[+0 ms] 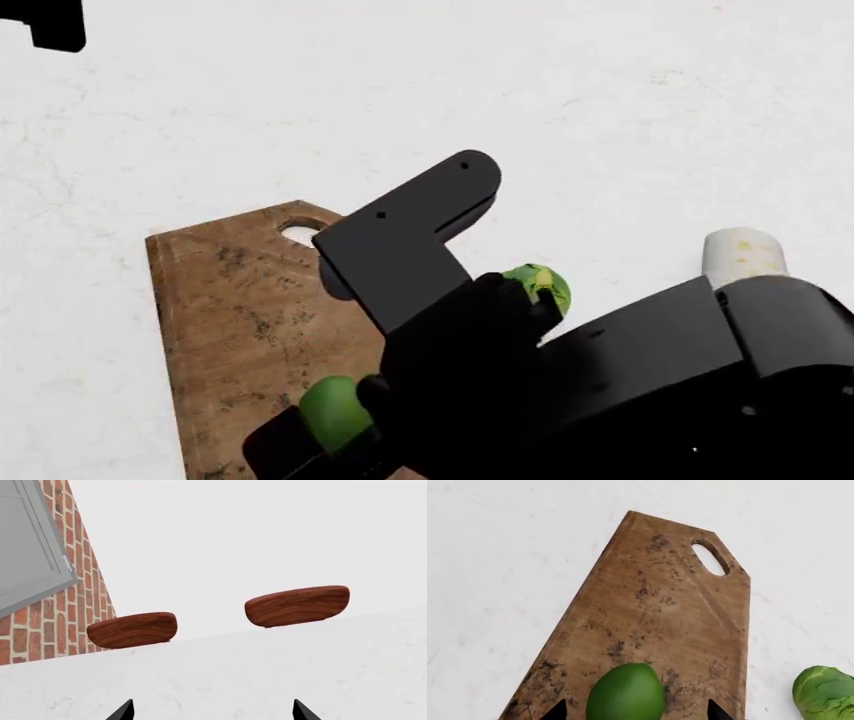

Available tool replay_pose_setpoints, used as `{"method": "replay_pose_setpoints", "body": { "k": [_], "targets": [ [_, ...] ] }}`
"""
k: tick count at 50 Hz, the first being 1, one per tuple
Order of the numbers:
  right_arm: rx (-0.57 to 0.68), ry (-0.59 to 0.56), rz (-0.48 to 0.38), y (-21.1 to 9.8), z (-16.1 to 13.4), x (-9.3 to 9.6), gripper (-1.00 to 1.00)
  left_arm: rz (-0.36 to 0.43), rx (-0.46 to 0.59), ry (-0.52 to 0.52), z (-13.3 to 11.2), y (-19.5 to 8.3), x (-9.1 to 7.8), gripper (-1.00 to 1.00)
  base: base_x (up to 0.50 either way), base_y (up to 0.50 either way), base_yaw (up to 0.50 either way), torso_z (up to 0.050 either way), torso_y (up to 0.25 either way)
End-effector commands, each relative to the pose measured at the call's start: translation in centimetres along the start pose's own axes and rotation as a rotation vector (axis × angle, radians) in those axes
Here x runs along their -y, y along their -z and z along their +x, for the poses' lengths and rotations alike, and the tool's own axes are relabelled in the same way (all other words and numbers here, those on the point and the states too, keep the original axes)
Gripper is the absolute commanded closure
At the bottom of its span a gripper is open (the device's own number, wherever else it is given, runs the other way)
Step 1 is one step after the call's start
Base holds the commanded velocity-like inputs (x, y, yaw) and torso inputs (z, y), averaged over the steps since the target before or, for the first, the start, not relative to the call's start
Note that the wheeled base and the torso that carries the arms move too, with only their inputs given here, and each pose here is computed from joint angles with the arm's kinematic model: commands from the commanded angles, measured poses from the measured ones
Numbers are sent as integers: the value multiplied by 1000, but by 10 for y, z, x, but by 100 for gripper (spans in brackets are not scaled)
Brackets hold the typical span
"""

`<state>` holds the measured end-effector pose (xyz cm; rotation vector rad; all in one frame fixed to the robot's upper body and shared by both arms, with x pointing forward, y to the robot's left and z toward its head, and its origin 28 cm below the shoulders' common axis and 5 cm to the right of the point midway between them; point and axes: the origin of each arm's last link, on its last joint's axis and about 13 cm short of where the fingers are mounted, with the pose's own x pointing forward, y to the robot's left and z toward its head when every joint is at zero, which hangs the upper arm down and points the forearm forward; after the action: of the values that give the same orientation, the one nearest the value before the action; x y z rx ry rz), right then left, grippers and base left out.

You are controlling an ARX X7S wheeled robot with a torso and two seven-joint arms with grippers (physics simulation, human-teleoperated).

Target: Clear the non-vegetable object off the cutting board and place the vegetables onto it.

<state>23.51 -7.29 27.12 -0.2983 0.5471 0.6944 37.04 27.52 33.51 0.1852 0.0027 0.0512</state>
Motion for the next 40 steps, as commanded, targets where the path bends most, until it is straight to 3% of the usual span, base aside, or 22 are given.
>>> {"method": "replay_pose_setpoints", "body": {
  "k": [1,12,27,40],
  "targets": [
    [111,17,-35,-24,-21,2,-100,-16,16,29,1,-2,5,-100,0,0,0,0,0],
    [156,98,-1,-37,-28,25,-100,-13,19,32,2,-4,5,-100,0,0,0,0,0],
    [141,228,25,-32,-13,55,-100,-6,18,30,2,-3,6,-100,0,0,0,0,0],
    [104,265,67,-27,1,73,-100,-8,16,31,2,-2,6,-100,0,0,0,0,0]
  ]
}}
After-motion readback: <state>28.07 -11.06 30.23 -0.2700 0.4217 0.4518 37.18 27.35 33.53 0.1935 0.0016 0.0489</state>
